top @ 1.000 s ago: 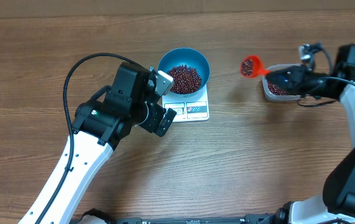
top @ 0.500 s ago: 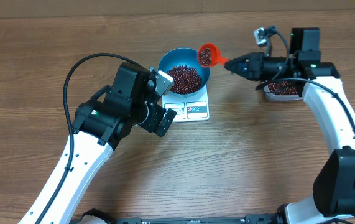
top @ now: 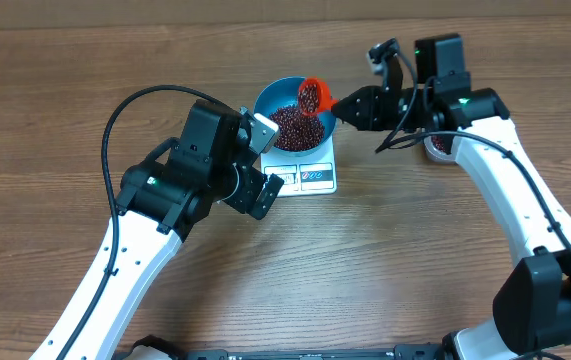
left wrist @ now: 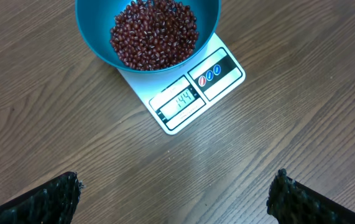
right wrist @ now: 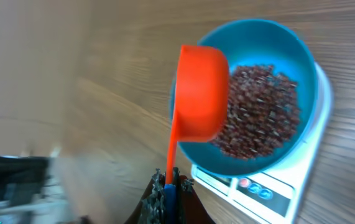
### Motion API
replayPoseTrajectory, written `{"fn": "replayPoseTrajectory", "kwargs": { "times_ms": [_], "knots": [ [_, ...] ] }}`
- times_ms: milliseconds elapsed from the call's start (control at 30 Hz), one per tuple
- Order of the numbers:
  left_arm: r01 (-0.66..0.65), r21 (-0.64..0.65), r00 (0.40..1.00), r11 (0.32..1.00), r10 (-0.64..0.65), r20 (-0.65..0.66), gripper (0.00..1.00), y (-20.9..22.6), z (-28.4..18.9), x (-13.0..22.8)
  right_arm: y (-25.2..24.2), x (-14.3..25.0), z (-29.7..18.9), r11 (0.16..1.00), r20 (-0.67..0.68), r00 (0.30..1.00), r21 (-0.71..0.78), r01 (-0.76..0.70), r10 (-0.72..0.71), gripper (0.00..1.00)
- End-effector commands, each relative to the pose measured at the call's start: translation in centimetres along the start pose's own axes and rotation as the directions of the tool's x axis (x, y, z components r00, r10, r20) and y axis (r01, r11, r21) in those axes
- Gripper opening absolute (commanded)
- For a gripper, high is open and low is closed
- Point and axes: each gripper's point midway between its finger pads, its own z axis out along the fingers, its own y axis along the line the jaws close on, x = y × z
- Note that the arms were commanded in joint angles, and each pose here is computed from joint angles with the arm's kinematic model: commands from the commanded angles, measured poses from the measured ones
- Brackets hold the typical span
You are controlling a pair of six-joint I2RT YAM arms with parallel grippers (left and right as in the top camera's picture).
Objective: Scoop item into bowl and weigh 150g on scale
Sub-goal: 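Tilt the scoop with right gripper to sprinkle beans into the bowl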
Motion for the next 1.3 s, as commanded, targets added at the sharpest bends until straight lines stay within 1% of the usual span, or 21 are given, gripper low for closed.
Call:
{"fn": "replayPoseTrajectory", "kwargs": {
  "times_ms": [0, 267, 1167, 1267],
  "knots": [
    [-0.019, -0.007, 1.000, 1.000, 0.019, 0.004, 1.00, 0.1, -0.2, 0.0, 1.1, -1.3, -0.3, 0.978, 0.033, 0.987, 0.141, 0.154, -0.160, 0.04],
    [-0.019, -0.008, 1.000, 1.000, 0.019, 0.004, 1.00, 0.1, -0.2, 0.0, 1.9, -2.4, -0.7, 0.973, 0.061, 0.982, 0.154, 0.169, -0.180, 0.04],
    [-0.019, -0.007, 1.000, 1.000, 0.019, 0.004, 1.00, 0.1, -0.2, 0.0, 1.6, -1.8, -0.7, 0.975, 0.039, 0.986, 0.158, 0.157, -0.165, 0.04],
    [-0.019, -0.008, 1.000, 1.000, 0.019, 0.004, 1.00, 0.1, -0.2, 0.0, 1.8, -1.3, -0.6, 0.969, 0.017, 0.979, 0.148, 0.199, -0.204, 0.04]
  ]
}}
